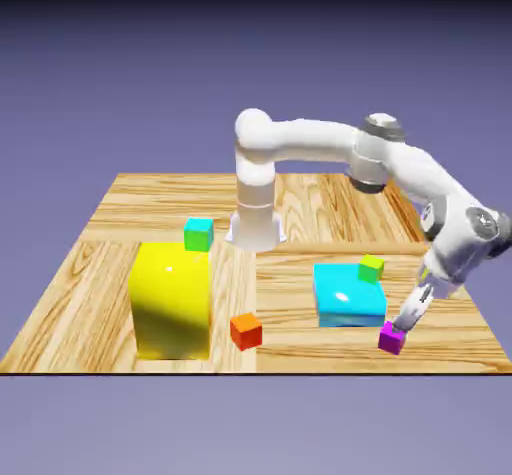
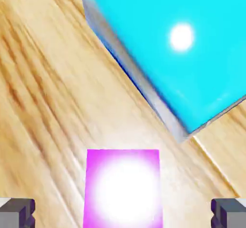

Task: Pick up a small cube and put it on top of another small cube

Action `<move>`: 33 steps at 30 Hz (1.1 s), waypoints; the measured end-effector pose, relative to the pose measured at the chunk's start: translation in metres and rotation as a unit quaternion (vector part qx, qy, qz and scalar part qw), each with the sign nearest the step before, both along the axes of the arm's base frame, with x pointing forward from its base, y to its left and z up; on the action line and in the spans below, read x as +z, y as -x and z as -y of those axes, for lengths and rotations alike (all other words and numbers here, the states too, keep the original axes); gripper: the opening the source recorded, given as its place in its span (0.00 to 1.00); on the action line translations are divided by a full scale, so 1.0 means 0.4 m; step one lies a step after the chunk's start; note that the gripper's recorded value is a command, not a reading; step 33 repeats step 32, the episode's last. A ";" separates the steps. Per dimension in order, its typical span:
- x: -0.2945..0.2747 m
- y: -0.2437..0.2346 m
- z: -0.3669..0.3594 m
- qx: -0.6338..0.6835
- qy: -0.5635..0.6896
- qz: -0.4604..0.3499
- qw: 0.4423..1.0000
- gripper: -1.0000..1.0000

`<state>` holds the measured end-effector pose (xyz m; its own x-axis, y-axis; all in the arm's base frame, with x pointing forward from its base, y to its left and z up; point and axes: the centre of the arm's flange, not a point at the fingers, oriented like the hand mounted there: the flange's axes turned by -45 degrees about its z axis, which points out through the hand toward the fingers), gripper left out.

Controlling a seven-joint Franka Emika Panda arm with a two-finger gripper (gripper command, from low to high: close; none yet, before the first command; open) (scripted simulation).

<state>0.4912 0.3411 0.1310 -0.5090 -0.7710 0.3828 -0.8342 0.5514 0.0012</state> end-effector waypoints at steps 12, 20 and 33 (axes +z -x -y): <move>0.380 -0.139 0.424 -0.130 0.028 0.005 0.991 0.00; 0.671 -0.011 0.946 -0.312 0.022 -0.001 0.950 0.00; 0.620 0.185 1.143 -0.400 0.000 0.000 0.917 1.00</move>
